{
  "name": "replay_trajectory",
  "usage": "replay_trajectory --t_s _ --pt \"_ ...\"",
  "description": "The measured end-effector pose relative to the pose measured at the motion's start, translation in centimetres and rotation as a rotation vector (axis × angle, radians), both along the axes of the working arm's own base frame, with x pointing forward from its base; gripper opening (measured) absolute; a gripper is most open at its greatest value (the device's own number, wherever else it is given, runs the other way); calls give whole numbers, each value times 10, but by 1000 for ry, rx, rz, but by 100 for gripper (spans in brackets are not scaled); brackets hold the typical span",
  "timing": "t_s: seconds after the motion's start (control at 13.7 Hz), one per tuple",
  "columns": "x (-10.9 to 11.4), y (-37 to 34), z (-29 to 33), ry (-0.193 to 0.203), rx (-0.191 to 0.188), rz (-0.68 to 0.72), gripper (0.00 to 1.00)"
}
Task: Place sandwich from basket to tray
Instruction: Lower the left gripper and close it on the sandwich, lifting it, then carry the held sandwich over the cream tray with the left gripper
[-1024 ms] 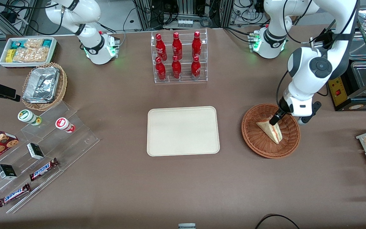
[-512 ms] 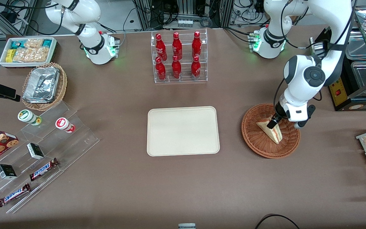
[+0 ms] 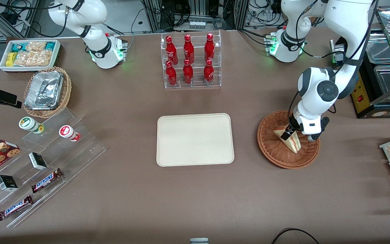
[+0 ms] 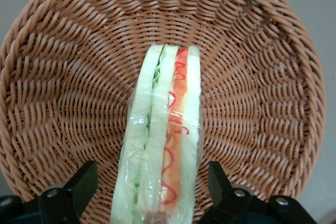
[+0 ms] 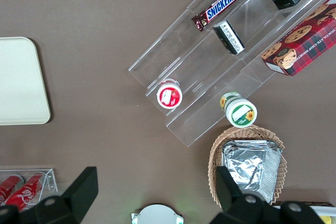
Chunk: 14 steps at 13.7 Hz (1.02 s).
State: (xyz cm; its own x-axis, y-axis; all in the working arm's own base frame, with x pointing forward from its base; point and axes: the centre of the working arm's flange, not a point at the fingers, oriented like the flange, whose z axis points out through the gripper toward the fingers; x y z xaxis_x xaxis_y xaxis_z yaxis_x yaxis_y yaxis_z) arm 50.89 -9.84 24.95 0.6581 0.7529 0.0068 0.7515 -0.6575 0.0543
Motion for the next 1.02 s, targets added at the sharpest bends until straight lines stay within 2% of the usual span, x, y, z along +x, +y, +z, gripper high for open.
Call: replay_trajectory --t_s 0.07,0.22,0.37,0.59,0.73,1.02 --pt "0 0 0 0 0 0 86" --pt "2 0 3 -7 -1 0 63" --pt "8 -1 12 -9 -1 -1 44" --pt "26 -13 45 32 7 -22 32" --pt "40 -34 75 51 11 -77 20" --pt "57 -81 116 68 13 -225 17"
